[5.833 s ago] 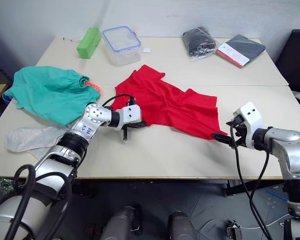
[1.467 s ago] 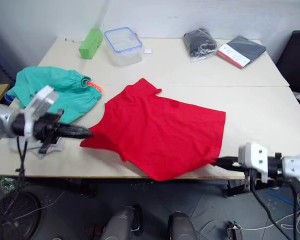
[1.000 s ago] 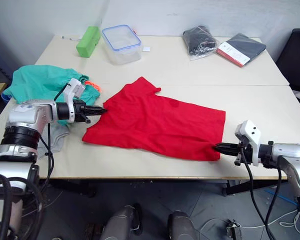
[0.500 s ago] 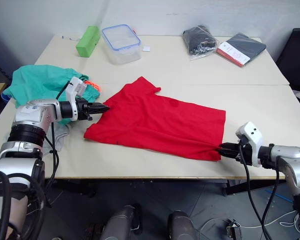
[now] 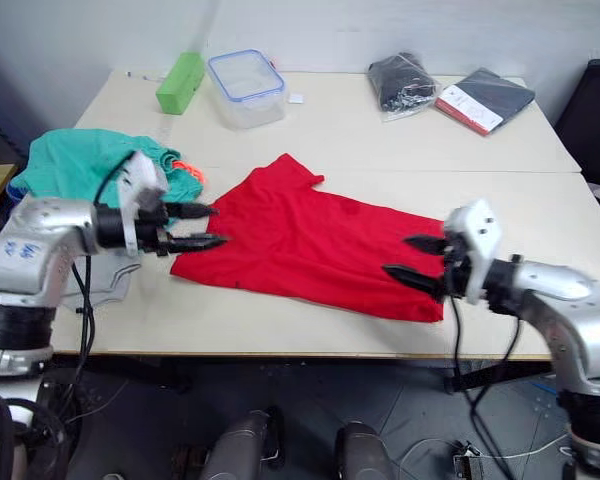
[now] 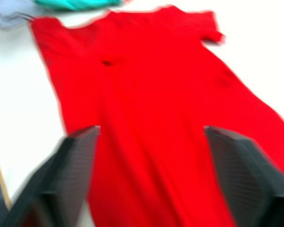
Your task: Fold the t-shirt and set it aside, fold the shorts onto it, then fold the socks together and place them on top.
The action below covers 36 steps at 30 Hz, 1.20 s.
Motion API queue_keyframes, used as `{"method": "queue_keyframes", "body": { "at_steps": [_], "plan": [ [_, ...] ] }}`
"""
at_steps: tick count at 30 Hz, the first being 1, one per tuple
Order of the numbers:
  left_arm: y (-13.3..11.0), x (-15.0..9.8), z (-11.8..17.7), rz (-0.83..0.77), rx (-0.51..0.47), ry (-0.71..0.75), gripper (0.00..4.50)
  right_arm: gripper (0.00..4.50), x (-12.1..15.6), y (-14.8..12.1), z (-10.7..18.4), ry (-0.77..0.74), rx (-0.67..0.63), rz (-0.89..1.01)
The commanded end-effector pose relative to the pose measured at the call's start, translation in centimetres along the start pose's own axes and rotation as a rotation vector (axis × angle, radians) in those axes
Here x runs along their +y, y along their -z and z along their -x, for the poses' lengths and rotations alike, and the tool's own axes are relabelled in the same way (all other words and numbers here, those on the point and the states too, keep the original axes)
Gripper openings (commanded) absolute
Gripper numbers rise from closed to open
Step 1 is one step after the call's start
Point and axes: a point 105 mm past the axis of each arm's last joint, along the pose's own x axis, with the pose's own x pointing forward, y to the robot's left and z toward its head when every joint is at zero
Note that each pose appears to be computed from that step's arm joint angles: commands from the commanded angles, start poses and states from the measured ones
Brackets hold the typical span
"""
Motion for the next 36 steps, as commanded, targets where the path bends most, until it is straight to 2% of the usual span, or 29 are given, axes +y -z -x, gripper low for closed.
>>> {"method": "queue_keyframes", "body": {
  "at_steps": [1, 3, 6, 7, 12, 17, 20, 23, 26, 30, 33, 36],
  "plan": [
    [1.6, -0.9, -1.1, -0.106, 0.085, 0.007, 2.00, 2.08, 1.9, 0.9, -2.4, -0.034, 0.068, 0.125],
    [2.7, -1.0, -1.7, -0.121, 0.118, 0.006, 1.25, 1.25, 2.5, 2.0, -3.2, -0.051, 0.107, 0.166],
    [5.1, -0.7, -2.6, -0.107, 0.195, -0.033, 0.28, 0.16, 3.4, 6.2, -3.1, -0.079, 0.248, 0.172],
    [5.6, -0.7, -2.7, -0.102, 0.207, -0.040, 0.27, 0.02, 3.5, 7.0, -2.8, -0.081, 0.275, 0.177],
    [7.8, -0.5, -1.8, -0.091, 0.255, -0.057, 0.27, 0.02, 1.5, 10.1, 0.7, 0.017, 0.403, 0.169],
    [8.7, -0.2, -0.6, 0.006, 0.233, -0.087, 0.27, 0.02, -0.2, 12.2, 5.8, 0.131, 0.451, -0.034],
    [8.6, -0.2, 0.0, 0.025, 0.222, -0.095, 0.27, 0.02, -0.8, 11.2, 7.6, 0.179, 0.358, -0.188],
    [8.2, -0.3, 0.2, 0.035, 0.201, -0.094, 0.27, 0.02, -0.3, 8.1, 8.7, 0.115, 0.229, -0.280],
    [7.3, -0.2, 0.0, 0.037, 0.171, -0.089, 0.27, 0.02, -0.2, 5.0, 8.7, 0.061, 0.107, -0.326],
    [6.4, -0.3, -0.9, 0.009, 0.150, -0.072, 0.27, 0.02, -0.7, 2.0, 6.2, 0.040, -0.006, -0.324],
    [5.8, -0.4, -1.4, -0.006, 0.138, -0.054, 0.27, 0.02, 0.0, 3.5, 3.7, 0.046, 0.087, -0.244],
    [5.7, -0.5, -1.5, -0.015, 0.142, -0.044, 0.27, 0.02, -0.3, 7.0, 2.7, 0.127, 0.254, -0.163]
  ]
}}
